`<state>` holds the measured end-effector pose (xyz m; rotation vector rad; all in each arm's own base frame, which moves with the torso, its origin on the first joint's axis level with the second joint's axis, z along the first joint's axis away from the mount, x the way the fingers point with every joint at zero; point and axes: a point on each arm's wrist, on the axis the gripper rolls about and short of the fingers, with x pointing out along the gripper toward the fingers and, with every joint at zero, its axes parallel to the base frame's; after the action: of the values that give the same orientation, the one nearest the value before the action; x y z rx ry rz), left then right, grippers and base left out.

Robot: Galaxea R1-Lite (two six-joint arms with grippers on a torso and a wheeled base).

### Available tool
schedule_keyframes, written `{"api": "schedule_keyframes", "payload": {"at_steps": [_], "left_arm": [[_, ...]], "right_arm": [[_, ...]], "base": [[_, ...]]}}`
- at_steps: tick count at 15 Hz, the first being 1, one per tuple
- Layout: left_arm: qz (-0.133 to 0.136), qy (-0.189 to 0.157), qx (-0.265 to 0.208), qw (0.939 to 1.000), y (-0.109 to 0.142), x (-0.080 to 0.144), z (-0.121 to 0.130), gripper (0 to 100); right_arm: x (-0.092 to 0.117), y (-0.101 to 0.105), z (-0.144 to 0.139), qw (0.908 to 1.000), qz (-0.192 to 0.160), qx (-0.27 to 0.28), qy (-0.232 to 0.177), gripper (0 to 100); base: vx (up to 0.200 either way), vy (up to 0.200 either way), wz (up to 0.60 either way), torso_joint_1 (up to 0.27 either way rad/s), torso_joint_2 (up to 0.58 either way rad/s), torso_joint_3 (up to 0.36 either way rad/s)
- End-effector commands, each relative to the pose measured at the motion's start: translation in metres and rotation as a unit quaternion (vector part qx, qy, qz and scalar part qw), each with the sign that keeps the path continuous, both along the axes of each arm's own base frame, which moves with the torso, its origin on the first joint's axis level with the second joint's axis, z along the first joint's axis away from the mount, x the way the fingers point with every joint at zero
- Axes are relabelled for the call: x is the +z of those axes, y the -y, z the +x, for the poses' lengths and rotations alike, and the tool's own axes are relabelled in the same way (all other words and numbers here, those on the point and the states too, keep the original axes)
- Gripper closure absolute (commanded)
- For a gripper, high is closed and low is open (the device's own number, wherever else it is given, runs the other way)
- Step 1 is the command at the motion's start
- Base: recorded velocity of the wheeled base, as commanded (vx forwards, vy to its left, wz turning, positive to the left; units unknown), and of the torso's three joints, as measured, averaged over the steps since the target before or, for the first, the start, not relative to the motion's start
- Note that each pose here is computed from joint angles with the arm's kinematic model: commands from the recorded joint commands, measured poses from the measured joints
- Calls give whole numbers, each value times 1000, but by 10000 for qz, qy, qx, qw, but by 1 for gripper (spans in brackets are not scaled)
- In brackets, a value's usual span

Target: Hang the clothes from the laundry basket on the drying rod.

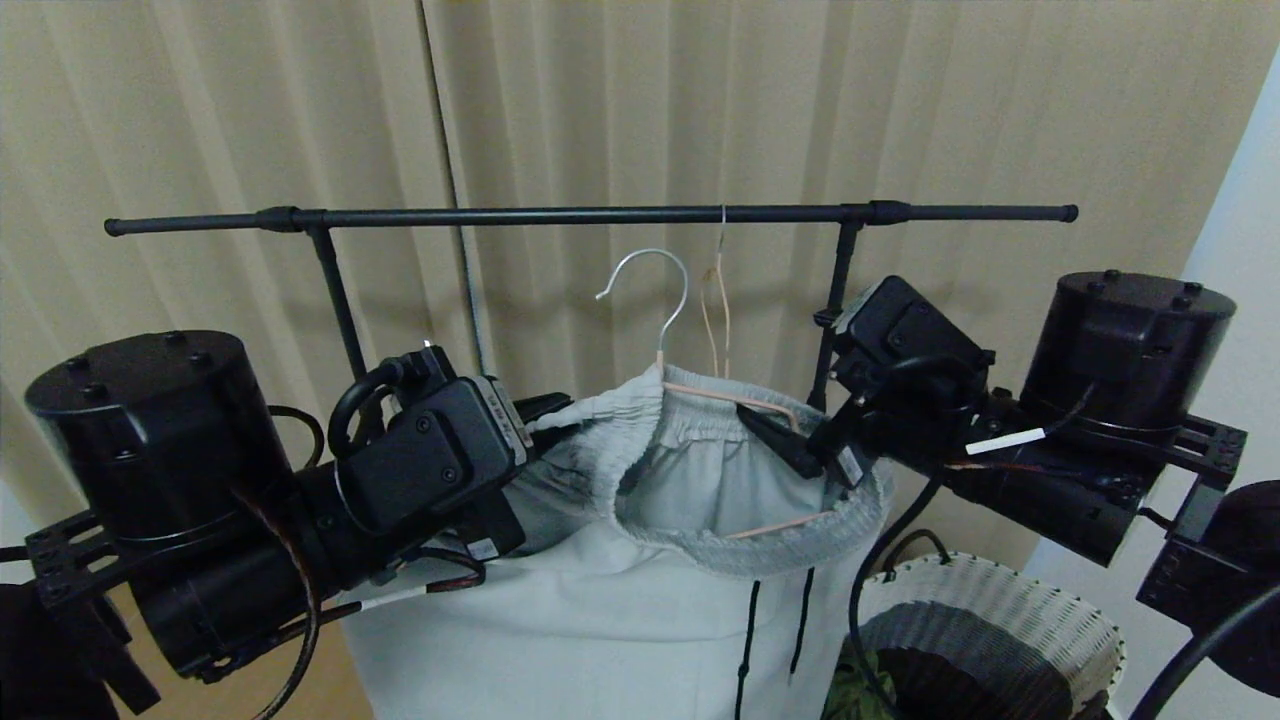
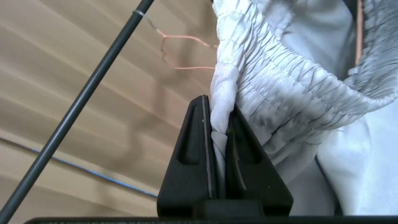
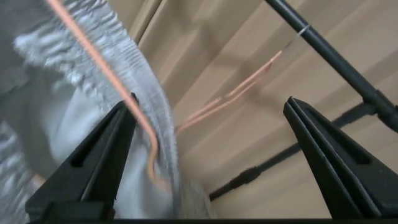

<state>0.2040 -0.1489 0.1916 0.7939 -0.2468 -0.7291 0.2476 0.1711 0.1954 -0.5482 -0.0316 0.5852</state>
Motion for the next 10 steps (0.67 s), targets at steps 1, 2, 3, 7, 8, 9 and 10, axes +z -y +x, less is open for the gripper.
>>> {"api": "schedule_keyframes", "payload": {"at_steps": [1, 2, 3, 7, 8, 9, 10], "left_arm": [[-17, 21, -58, 10000, 2, 1, -2, 100], [-26, 33, -73, 10000, 2, 1, -2, 100], [-36, 45, -81, 10000, 2, 1, -2, 100], [-63, 73, -188, 9998, 2, 2, -3, 100], [-59, 66, -188, 9998, 2, 1, -2, 100], [-59, 66, -188, 9998, 2, 1, -2, 100], [-45, 48, -181, 9998, 1, 0, -3, 100]], "right_arm": [[-16, -8, 11, 9998, -124, -4, -177, 0], [-17, -8, 12, 9998, -127, 4, -184, 0], [-17, -8, 12, 9997, -132, 4, -190, 0], [-17, -7, 10, 9998, -121, 3, -188, 100], [-16, -7, 10, 9998, -121, 3, -188, 100], [-16, -6, 9, 9998, -121, 3, -188, 100], [-16, -6, 9, 9998, -117, 3, -181, 100]], "base": [[0, 0, 0, 0, 0, 0], [0, 0, 0, 0, 0, 0], [0, 0, 0, 0, 0, 0], [0, 0, 0, 0, 0, 0], [0, 0, 0, 0, 0, 0], [0, 0, 0, 0, 0, 0], [0, 0, 0, 0, 0, 0]]}}
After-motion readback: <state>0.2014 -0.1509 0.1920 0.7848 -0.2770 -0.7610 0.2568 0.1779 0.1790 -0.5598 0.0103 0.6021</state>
